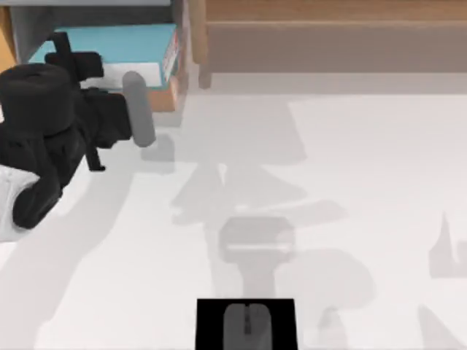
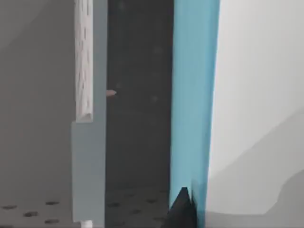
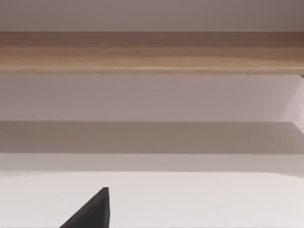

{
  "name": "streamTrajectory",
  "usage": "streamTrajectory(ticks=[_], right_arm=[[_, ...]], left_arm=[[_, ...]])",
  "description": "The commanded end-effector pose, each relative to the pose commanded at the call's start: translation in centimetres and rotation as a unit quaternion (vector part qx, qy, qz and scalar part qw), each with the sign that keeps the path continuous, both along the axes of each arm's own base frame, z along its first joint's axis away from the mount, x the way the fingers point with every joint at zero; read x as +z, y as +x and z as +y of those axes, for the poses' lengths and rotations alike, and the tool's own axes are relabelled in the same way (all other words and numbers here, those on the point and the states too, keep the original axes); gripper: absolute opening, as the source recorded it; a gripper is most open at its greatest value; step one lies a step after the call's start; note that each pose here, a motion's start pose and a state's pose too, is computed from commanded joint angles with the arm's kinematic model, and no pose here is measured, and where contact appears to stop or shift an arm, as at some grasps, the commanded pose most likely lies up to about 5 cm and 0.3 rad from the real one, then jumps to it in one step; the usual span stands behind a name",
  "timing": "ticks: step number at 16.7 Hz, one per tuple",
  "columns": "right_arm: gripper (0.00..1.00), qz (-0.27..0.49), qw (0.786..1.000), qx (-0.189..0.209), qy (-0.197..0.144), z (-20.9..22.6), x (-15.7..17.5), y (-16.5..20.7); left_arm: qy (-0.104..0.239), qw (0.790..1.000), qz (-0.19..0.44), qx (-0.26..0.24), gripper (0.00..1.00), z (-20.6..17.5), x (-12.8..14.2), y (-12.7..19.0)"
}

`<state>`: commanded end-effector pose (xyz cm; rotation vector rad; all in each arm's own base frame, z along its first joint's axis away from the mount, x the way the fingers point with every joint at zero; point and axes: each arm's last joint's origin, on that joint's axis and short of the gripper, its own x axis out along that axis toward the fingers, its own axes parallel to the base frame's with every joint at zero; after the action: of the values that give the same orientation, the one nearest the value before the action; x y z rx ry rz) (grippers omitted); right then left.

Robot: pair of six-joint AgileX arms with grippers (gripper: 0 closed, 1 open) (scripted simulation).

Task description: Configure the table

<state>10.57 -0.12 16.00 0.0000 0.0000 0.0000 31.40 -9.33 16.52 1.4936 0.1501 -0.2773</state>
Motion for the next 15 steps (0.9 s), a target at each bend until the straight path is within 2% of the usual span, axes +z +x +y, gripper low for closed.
streamTrajectory(ticks=[2,4,10,15], right_arm=[[1.0,0.0,1.0,0.0,0.0,0.0,0.0,0.0],[1.0,0.0,1.0,0.0,0.0,0.0,0.0,0.0],[1.0,0.0,1.0,0.0,0.0,0.0,0.0,0.0],[1.0,0.0,1.0,0.0,0.0,0.0,0.0,0.0]], left_arm=[[0.026,1.0,-0.003,0.016,0.0,1.5,-0.7,1.8],[0.036,0.999,-0.002,0.018,0.0,2.0,-1.1,2.7],[0.037,0.999,-0.002,0.016,0.0,2.0,-1.2,2.8],[0.038,0.999,-0.004,0.019,0.0,2.1,-1.3,4.8]])
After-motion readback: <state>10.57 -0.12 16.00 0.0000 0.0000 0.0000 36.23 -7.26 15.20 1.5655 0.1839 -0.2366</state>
